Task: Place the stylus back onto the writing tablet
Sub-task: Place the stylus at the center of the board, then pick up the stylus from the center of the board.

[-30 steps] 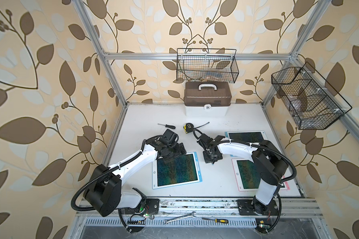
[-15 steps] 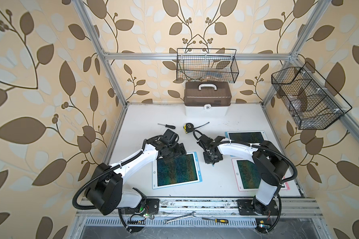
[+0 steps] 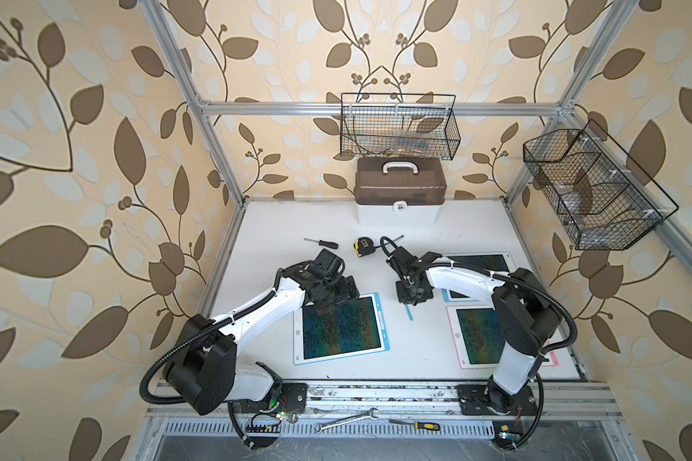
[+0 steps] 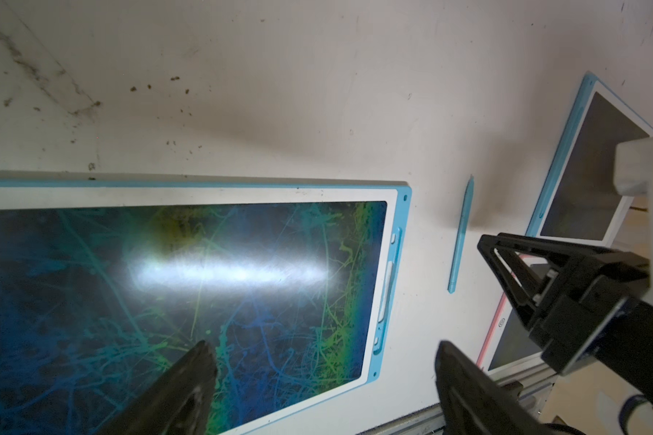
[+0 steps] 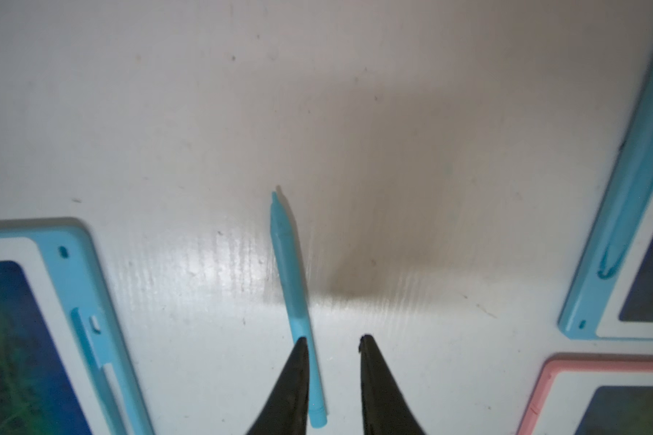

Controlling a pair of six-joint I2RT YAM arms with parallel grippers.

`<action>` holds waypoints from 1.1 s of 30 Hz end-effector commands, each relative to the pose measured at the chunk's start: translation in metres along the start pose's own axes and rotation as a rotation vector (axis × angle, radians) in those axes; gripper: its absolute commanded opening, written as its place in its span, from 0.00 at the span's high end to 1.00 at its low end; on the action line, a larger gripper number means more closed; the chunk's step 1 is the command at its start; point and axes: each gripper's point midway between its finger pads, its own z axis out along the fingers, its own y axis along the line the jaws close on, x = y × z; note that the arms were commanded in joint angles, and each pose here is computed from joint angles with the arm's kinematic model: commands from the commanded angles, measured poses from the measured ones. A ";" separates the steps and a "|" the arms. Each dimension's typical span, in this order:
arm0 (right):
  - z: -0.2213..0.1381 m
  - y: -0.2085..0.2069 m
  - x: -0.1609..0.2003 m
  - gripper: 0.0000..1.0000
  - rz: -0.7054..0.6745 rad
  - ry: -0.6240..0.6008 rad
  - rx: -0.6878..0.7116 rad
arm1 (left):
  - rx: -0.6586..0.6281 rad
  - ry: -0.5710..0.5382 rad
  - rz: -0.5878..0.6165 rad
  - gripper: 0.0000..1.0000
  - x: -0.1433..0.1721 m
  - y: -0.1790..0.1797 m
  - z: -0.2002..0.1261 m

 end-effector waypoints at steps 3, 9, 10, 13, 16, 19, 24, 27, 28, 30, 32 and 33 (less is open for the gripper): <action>-0.008 0.014 -0.015 0.74 -0.061 -0.005 -0.045 | 0.010 -0.006 0.001 0.08 -0.004 -0.002 -0.003; -0.002 0.019 -0.014 0.75 -0.083 0.016 -0.040 | 0.015 -0.009 -0.006 0.08 -0.006 -0.004 -0.002; -0.001 0.019 -0.014 0.75 -0.084 0.017 -0.037 | 0.014 -0.009 -0.008 0.08 -0.005 -0.004 -0.002; 0.003 0.020 -0.011 0.77 -0.099 0.032 -0.027 | 0.015 -0.010 -0.011 0.08 -0.005 -0.004 -0.002; 0.007 0.021 -0.009 0.78 -0.113 0.046 -0.015 | 0.014 -0.011 -0.015 0.08 -0.005 -0.003 -0.002; 0.010 0.021 -0.007 0.78 -0.122 0.053 -0.001 | 0.015 -0.013 -0.016 0.08 -0.005 -0.003 -0.002; 0.015 0.017 -0.004 0.79 -0.129 0.065 0.022 | 0.015 -0.013 -0.020 0.08 -0.004 -0.001 -0.001; 0.018 0.017 -0.002 0.79 -0.136 0.072 0.031 | 0.015 -0.015 -0.021 0.08 -0.004 0.000 -0.001; 0.019 0.017 -0.001 0.79 -0.136 0.074 0.031 | 0.014 -0.015 -0.021 0.08 -0.003 0.001 -0.001; 0.021 0.017 0.000 0.80 -0.139 0.080 0.035 | 0.012 -0.013 -0.022 0.08 -0.003 0.001 -0.001; 0.023 0.017 0.001 0.80 -0.143 0.083 0.039 | 0.010 -0.012 -0.021 0.08 -0.002 0.002 -0.001; 0.024 0.017 0.002 0.80 -0.145 0.086 0.041 | 0.011 -0.014 -0.020 0.08 -0.002 0.002 -0.001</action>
